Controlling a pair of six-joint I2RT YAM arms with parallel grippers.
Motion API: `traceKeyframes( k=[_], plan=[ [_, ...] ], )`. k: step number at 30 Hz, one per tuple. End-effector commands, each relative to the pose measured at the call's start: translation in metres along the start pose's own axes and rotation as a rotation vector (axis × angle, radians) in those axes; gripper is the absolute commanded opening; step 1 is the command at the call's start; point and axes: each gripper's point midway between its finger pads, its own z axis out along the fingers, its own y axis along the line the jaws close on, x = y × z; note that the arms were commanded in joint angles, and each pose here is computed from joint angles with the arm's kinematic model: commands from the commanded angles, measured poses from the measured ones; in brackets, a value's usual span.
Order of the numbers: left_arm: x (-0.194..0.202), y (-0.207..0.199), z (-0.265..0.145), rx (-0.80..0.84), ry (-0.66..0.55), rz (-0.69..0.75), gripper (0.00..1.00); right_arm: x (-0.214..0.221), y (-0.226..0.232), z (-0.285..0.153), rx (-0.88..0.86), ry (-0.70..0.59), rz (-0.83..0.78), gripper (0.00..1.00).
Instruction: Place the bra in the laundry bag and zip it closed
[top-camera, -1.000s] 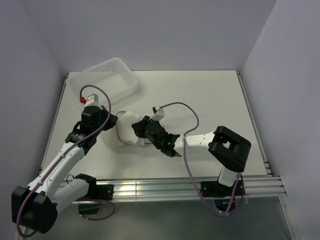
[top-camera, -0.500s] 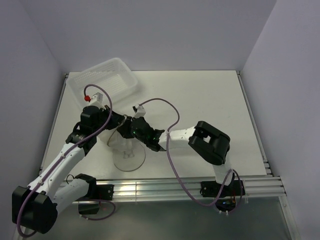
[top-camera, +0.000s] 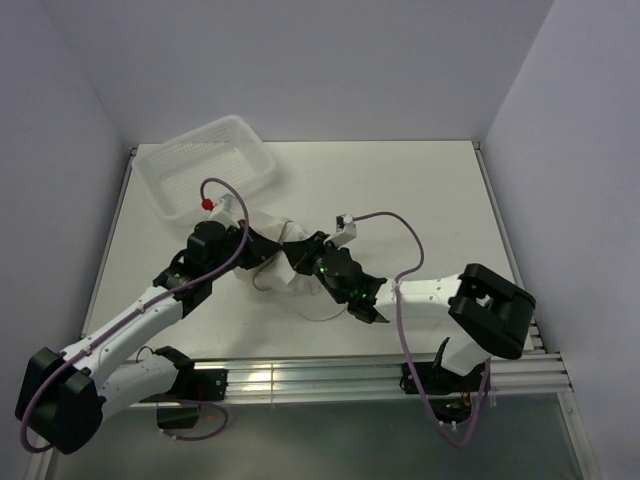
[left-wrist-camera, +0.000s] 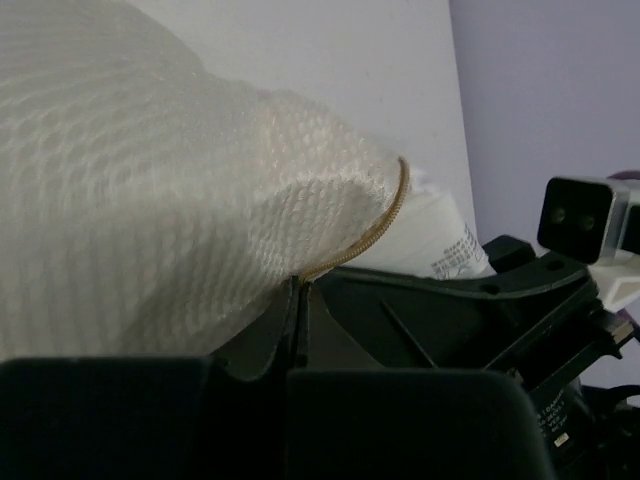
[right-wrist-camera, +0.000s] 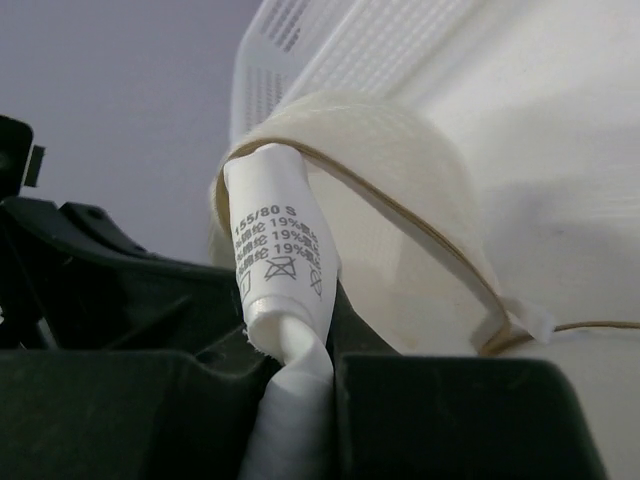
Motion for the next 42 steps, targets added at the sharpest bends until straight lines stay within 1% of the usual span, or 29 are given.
traceKeyframes(
  k=[1,2,3,4,5,6,8,9,11,12,14,15,19,20,21,23,24,25,26,28,29,30,31,32,33,35,36,37,42],
  plan=[
    [0.008,-0.056,0.006,0.159,0.008,-0.033,0.0,-0.053,0.025,-0.015,-0.046,-0.182,0.049,0.0],
    [0.011,-0.062,0.005,0.181,0.015,-0.048,0.0,-0.05,0.014,-0.016,0.002,-0.165,0.013,0.0],
    [0.015,-0.068,0.003,0.207,0.02,-0.062,0.0,-0.055,0.015,-0.02,0.013,-0.167,0.003,0.0],
    [0.021,-0.063,0.003,0.204,0.028,-0.1,0.0,-0.055,0.012,-0.02,0.036,-0.161,-0.017,0.0],
    [0.021,-0.062,0.003,0.205,0.01,-0.116,0.0,-0.048,-0.001,-0.021,0.089,-0.133,-0.048,0.0],
    [0.02,-0.062,0.0,0.216,-0.003,-0.133,0.0,-0.045,-0.007,-0.019,0.113,-0.125,-0.061,0.0],
    [0.03,-0.049,-0.001,0.211,-0.002,-0.18,0.0,-0.038,-0.017,-0.013,0.141,-0.112,-0.069,0.0],
    [0.033,-0.046,-0.001,0.211,0.001,-0.19,0.0,-0.031,-0.03,-0.005,0.169,-0.096,-0.075,0.0],
    [0.041,-0.038,0.002,0.197,0.017,-0.197,0.0,-0.029,-0.026,0.009,0.168,-0.092,-0.056,0.0],
    [0.044,-0.036,0.004,0.194,0.027,-0.199,0.0,-0.019,-0.035,0.018,0.192,-0.073,-0.053,0.0],
    [0.049,-0.03,0.004,0.191,0.035,-0.204,0.0,-0.015,-0.024,0.033,0.167,-0.06,-0.017,0.0],
    [0.048,-0.029,0.003,0.189,0.023,-0.204,0.0,-0.007,-0.031,0.039,0.181,-0.044,-0.002,0.0],
    [0.049,-0.014,0.003,0.139,0.001,-0.195,0.0,0.0,-0.015,0.055,0.157,-0.02,0.061,0.0],
    [0.049,-0.011,0.003,0.126,-0.005,-0.196,0.0,0.003,-0.019,0.058,0.169,-0.01,0.063,0.0],
    [0.048,-0.01,0.001,0.121,-0.015,-0.196,0.0,0.009,-0.023,0.062,0.181,0.004,0.072,0.02],
    [0.047,0.003,0.0,0.07,-0.036,-0.192,0.0,0.013,-0.025,0.062,0.166,0.03,0.068,0.26],
    [0.045,0.006,-0.001,0.058,-0.047,-0.189,0.0,0.016,-0.026,0.059,0.166,0.047,0.047,0.4],
    [0.048,0.01,-0.002,0.04,-0.035,-0.182,0.0,0.021,-0.034,0.055,0.185,0.069,0.035,0.63],
    [0.043,0.014,-0.002,0.019,-0.067,-0.18,0.0,0.022,-0.032,0.05,0.175,0.086,0.033,0.7],
    [0.04,0.017,0.0,0.001,-0.078,-0.172,0.0,0.023,-0.043,0.039,0.193,0.106,-0.01,0.82],
    [0.038,0.019,0.001,-0.012,-0.084,-0.168,0.0,0.014,-0.037,0.035,0.179,0.097,-0.008,0.82],
    [0.035,0.018,0.002,-0.014,-0.092,-0.158,0.0,0.013,-0.043,0.029,0.184,0.107,-0.034,0.83],
    [0.033,0.02,0.002,-0.027,-0.1,-0.154,0.0,0.011,-0.043,0.025,0.18,0.111,-0.041,0.88],
    [0.032,0.023,0.003,-0.042,-0.102,-0.152,0.0,0.01,-0.043,0.021,0.179,0.132,-0.049,0.88],
    [0.029,0.028,0.005,-0.06,-0.111,-0.151,0.0,0.001,-0.039,0.019,0.166,0.126,-0.065,0.88],
    [0.022,0.032,0.006,-0.062,-0.132,-0.161,0.0,-0.003,-0.041,0.012,0.178,0.133,-0.095,0.9],
    [0.025,0.034,0.006,-0.053,-0.121,-0.165,0.0,-0.005,-0.044,0.012,0.191,0.124,-0.121,0.92],
    [0.024,0.035,0.006,-0.052,-0.121,-0.169,0.0,-0.005,-0.049,0.011,0.208,0.129,-0.143,0.98],
    [0.021,0.037,-0.001,-0.049,-0.134,-0.156,0.0,-0.015,-0.069,0.0,0.261,0.12,-0.174,1.0]
  ],
)
